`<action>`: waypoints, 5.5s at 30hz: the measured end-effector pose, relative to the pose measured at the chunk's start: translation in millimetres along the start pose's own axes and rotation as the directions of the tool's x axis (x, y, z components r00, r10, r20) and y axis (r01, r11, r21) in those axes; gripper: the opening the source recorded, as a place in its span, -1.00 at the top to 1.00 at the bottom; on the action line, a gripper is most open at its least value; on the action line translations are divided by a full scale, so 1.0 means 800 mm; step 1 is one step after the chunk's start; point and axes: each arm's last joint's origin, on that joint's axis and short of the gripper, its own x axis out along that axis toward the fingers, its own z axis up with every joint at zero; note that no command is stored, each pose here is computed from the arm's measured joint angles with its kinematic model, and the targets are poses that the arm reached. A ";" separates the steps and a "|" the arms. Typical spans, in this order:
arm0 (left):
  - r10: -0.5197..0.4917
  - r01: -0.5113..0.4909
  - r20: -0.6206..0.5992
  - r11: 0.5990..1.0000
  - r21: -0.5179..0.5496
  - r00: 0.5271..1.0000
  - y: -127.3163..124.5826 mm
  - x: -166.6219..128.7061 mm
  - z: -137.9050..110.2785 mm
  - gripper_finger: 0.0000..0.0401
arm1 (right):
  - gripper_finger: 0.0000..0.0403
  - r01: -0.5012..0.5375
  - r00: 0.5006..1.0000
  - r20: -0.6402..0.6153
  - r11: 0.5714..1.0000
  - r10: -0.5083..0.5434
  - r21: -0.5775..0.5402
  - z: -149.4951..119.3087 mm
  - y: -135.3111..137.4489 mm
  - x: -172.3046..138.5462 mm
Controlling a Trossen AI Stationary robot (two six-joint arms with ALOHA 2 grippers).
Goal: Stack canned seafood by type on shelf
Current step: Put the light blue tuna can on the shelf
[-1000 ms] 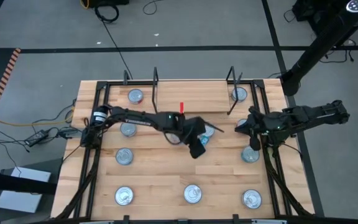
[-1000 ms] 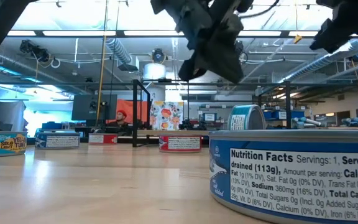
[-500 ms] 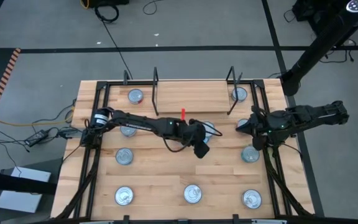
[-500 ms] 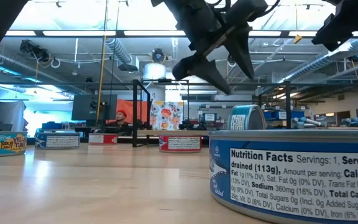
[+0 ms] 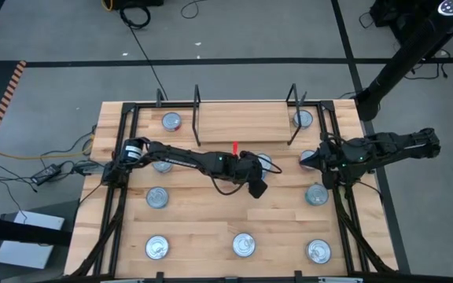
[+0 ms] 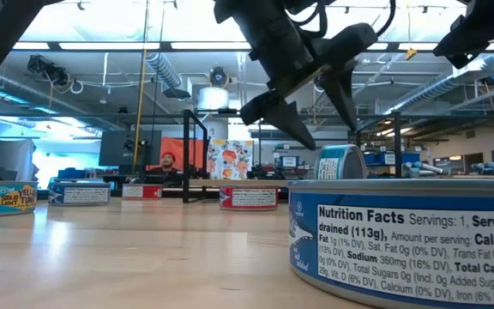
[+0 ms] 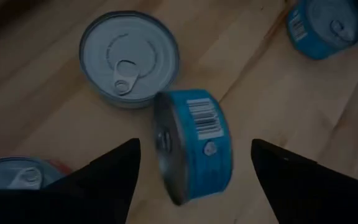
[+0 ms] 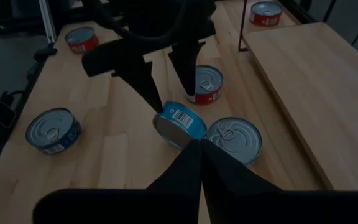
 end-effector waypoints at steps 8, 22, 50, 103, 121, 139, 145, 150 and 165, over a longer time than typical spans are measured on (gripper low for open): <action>0.009 -0.009 -0.026 1.000 0.015 1.000 0.001 0.016 -0.007 -0.55 | 0.95 -0.001 1.000 0.007 1.000 0.001 0.000 0.000 0.000 -0.001; 0.020 -0.015 -0.090 0.998 0.057 0.996 0.005 0.038 -0.020 -0.43 | 0.94 -0.001 1.000 0.007 1.000 0.001 0.000 0.000 0.000 -0.001; 0.048 -0.045 -0.009 0.976 0.213 0.999 0.010 -0.036 0.080 0.31 | 0.95 -0.001 1.000 0.008 1.000 0.001 0.000 0.000 0.000 -0.001; 0.411 -0.229 -0.104 0.682 0.695 0.906 0.245 0.037 0.187 0.23 | 0.95 0.206 0.949 0.169 0.930 -0.266 0.305 0.047 0.005 0.063; 0.345 -0.138 -0.163 0.702 0.699 0.925 0.227 0.043 0.175 0.07 | 0.95 0.191 0.955 0.166 0.938 -0.245 0.289 0.047 0.006 0.063; 0.595 -0.352 -0.044 0.530 0.771 0.802 0.227 0.041 0.172 0.22 | 0.95 0.197 0.956 0.159 0.941 -0.247 0.275 0.046 0.006 0.063; 0.600 -0.331 -0.075 0.536 0.776 0.796 0.227 0.050 0.162 -0.22 | 0.95 0.193 0.957 0.159 0.942 -0.242 0.274 0.046 0.006 0.063; 0.565 -0.300 -0.101 0.571 0.764 0.819 0.223 0.051 0.160 -0.32 | 0.95 0.192 0.957 0.159 0.942 -0.242 0.274 0.046 0.006 0.063; 0.351 -0.148 -0.213 0.764 0.628 0.912 0.215 0.038 0.168 -0.34 | 0.94 0.173 0.964 0.153 0.952 -0.216 0.252 0.046 0.007 0.063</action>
